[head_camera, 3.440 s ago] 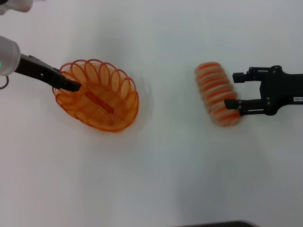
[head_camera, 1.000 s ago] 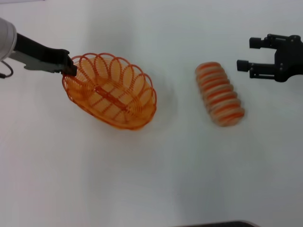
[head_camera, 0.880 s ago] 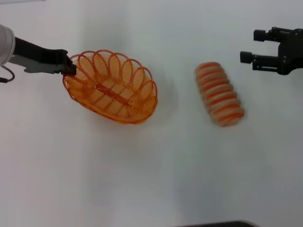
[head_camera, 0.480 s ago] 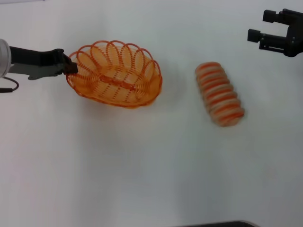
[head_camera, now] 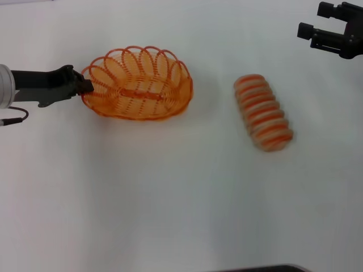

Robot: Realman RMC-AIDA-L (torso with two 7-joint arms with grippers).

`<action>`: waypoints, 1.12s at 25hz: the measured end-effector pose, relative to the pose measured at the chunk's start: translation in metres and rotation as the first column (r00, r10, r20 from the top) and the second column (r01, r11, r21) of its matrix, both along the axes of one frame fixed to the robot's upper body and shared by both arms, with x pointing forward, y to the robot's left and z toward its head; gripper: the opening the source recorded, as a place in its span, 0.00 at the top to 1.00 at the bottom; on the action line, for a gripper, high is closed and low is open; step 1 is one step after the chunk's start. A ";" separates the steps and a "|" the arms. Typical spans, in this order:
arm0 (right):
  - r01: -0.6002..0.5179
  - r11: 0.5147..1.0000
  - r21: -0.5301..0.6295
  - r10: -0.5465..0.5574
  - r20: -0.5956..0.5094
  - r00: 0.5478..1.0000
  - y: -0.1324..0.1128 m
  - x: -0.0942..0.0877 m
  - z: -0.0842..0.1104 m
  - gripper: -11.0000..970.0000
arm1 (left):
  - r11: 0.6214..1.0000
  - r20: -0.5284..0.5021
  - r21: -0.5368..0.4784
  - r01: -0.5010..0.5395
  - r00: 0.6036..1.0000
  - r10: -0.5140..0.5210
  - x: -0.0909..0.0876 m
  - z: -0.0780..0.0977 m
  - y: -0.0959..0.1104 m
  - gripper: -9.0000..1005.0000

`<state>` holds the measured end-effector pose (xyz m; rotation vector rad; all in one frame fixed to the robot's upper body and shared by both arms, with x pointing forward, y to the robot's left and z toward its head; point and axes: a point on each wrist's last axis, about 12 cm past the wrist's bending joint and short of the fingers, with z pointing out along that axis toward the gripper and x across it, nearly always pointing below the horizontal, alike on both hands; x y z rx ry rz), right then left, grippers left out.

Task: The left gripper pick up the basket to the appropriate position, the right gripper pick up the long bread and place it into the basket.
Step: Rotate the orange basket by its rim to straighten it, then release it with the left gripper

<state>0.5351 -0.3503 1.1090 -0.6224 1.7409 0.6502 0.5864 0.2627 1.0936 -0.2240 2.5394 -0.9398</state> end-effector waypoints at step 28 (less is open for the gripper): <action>0.002 0.999 0.038 -0.002 0.017 1.000 0.001 -0.002 0.001 0.15 | 0.987 0.051 0.073 -0.144 0.989 0.141 0.006 -0.006 0.001 0.91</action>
